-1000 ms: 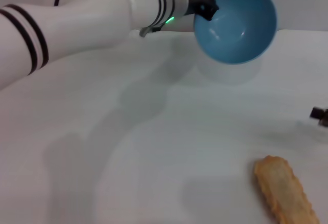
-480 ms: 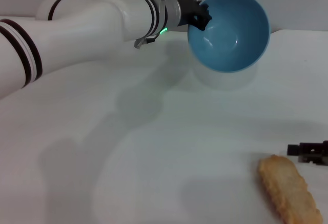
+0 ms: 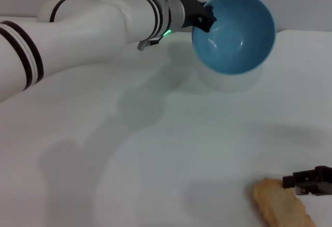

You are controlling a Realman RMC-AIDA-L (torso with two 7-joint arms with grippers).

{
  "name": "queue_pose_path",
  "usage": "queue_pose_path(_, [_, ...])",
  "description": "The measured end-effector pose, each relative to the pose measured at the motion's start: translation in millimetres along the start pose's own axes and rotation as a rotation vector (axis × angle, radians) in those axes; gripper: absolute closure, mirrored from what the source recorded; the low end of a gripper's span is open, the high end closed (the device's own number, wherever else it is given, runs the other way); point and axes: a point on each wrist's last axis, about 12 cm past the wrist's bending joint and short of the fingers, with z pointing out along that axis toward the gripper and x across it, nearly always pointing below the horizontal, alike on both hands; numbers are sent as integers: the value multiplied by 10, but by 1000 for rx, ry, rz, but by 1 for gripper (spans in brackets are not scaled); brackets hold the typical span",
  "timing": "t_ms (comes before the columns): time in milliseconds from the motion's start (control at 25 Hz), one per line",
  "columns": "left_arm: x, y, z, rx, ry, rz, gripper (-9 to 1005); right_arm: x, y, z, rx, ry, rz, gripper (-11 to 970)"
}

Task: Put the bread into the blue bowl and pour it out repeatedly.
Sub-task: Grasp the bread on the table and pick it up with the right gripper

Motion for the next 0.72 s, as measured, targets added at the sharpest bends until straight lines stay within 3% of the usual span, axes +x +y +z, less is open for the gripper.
queue_pose_path(720, [42,-21,-5,5,-2,-13,997,-52,192,202,-31,31,-62,355])
